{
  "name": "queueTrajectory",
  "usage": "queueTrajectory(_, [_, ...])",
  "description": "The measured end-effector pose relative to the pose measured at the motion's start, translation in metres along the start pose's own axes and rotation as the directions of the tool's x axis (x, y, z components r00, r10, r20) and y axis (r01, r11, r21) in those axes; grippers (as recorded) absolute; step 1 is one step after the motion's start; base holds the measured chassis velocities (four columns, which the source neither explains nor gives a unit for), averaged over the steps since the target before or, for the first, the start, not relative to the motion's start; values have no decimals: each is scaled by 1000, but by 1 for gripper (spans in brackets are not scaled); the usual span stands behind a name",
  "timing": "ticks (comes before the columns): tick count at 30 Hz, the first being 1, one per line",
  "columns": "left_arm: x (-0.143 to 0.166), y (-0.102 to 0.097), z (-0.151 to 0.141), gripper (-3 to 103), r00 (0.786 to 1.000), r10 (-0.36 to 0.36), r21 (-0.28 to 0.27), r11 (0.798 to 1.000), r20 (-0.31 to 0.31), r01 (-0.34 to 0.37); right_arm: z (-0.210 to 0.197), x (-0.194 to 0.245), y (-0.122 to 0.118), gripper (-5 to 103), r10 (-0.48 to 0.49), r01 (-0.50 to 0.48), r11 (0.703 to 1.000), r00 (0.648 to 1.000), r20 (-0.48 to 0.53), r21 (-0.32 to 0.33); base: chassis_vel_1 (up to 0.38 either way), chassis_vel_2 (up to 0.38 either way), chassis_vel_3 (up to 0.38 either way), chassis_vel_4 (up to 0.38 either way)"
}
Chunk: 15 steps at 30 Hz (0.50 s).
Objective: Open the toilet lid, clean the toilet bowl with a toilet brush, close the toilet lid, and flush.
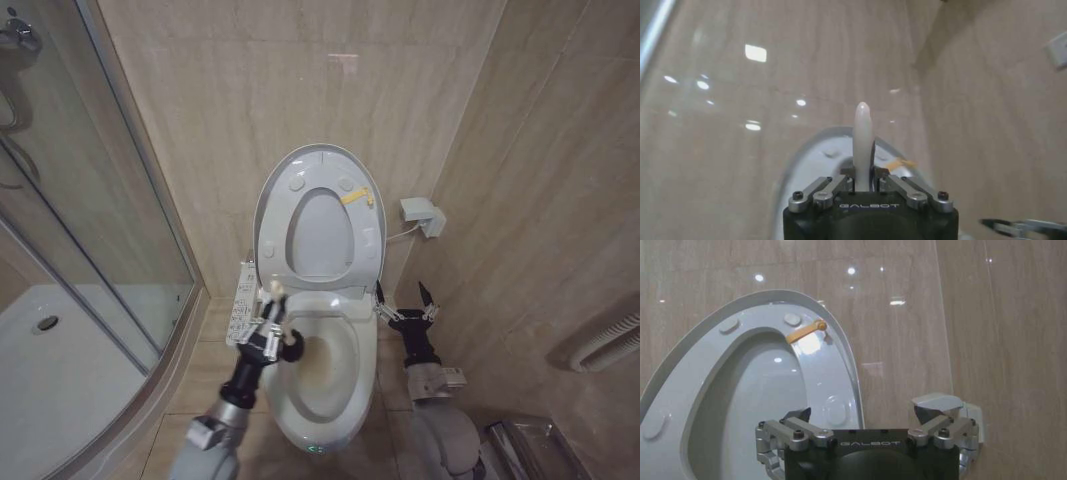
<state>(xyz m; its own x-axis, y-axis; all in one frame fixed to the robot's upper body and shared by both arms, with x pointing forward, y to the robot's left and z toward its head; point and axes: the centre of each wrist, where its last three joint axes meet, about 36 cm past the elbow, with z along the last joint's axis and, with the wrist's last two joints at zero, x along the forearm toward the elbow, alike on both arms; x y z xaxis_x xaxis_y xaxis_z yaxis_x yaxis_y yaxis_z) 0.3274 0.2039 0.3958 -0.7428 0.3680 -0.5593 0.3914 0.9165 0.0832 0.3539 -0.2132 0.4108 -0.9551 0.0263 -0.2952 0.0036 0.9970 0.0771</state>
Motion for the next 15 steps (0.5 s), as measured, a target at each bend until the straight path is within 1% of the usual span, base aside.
queueTrajectory(2, [11,9,-9,18,999,-37,-44,998,-18,37,0,0,0,100,0,0,1000,1000,0,0,0,0,0,0])
queueTrajectory(3, [11,9,-9,18,999,-37,-44,998,-18,37,0,0,0,100,0,0,1000,1000,0,0,0,0,0,0])
queueTrajectory(5, [27,14,-18,18,996,-79,-77,994,-45,76,0,0,0,100,0,0,1000,1000,0,0,0,0,0,0])
queueTrajectory(6, [27,14,-18,18,996,-79,-77,994,-45,76,0,0,0,100,0,0,1000,1000,0,0,0,0,0,0])
queueTrajectory(9, [48,13,-31,18,987,-143,-112,985,-79,133,0,0,0,100,0,0,1000,1000,0,0,0,0,0,0])
queueTrajectory(10, [48,13,-31,18,987,-143,-112,985,-79,133,0,0,0,100,0,0,1000,1000,0,0,0,0,0,0])
queueTrajectory(12, [58,10,-32,18,983,-157,-131,981,-97,143,0,0,0,100,0,0,1000,1000,0,0,0,0,0,0])
queueTrajectory(14, [63,10,-30,18,987,-128,-138,984,-101,114,0,0,0,100,0,0,1000,1000,0,0,0,0,0,0])
queueTrajectory(15, [63,10,-30,18,987,-128,-138,984,-101,114,0,0,0,100,0,0,1000,1000,0,0,0,0,0,0])
